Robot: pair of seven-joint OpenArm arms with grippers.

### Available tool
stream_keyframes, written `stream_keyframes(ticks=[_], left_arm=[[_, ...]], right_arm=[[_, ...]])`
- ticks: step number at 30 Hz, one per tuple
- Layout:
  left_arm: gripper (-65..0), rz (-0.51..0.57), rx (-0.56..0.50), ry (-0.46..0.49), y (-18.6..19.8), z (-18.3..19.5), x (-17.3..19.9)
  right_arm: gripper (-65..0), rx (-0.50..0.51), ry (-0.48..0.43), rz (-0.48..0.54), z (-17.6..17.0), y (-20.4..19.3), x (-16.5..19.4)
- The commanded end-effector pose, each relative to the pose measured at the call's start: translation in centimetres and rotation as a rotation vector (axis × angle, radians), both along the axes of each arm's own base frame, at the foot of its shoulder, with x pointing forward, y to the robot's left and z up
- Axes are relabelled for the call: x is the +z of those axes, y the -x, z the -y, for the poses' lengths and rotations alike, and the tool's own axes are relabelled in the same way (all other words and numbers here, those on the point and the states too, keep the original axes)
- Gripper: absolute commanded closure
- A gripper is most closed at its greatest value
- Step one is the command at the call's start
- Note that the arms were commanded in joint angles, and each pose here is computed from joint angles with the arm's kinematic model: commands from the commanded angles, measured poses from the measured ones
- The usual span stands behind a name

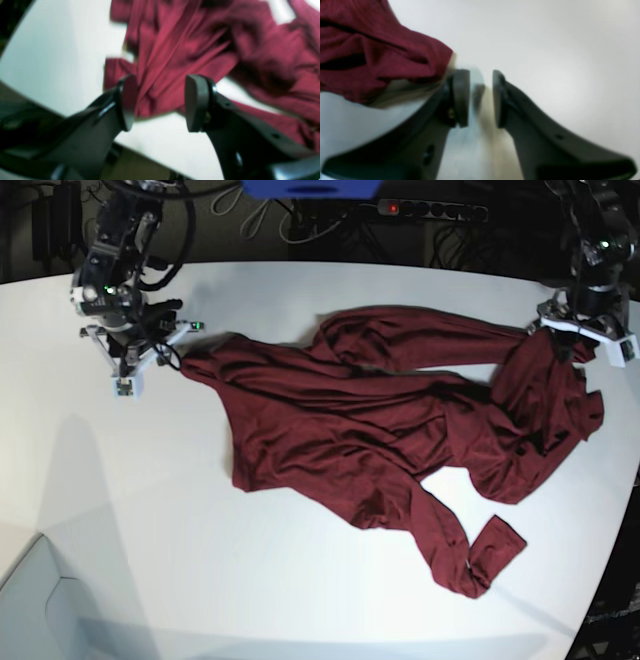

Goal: Layout the t-shirt on the table in an organized manner, then fold the t-shirt properly
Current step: 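Grasp the shirt edge with the left gripper and pull it outward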

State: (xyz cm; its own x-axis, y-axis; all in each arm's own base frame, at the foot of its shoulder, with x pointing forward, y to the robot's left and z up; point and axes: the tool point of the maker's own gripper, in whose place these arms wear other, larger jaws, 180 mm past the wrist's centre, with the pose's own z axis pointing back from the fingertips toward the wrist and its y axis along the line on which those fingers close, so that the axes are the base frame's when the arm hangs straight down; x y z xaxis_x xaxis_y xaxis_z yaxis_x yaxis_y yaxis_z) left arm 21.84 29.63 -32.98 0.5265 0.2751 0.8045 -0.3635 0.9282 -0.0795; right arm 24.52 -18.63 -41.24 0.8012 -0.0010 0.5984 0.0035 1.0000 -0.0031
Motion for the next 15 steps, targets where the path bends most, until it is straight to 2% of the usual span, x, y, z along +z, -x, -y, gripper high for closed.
stream_keyframes(ticks=[1,3,7,15], left_arm=[[-29.6,0.075,-0.006,-0.033,-1.3,-0.2,2.3],[-29.6,0.133,0.003,-0.03,-2.1,-0.4,3.9],[-29.6,0.245,0.059,0.033,-4.6,-2.0,6.0],[-29.6,0.259,0.156,0.196,-11.2,-4.3,2.9]], right_arm=[[-22.6,0.018,0.007,0.043,0.0,-0.9,1.1],[-24.9,0.018,0.007,0.043,0.0,-0.9,1.1],[-25.1,0.014,0.008,0.04,0.2,-0.8,0.9],[-25.1,0.017,0.007,0.04,0.1,-0.8,0.9]])
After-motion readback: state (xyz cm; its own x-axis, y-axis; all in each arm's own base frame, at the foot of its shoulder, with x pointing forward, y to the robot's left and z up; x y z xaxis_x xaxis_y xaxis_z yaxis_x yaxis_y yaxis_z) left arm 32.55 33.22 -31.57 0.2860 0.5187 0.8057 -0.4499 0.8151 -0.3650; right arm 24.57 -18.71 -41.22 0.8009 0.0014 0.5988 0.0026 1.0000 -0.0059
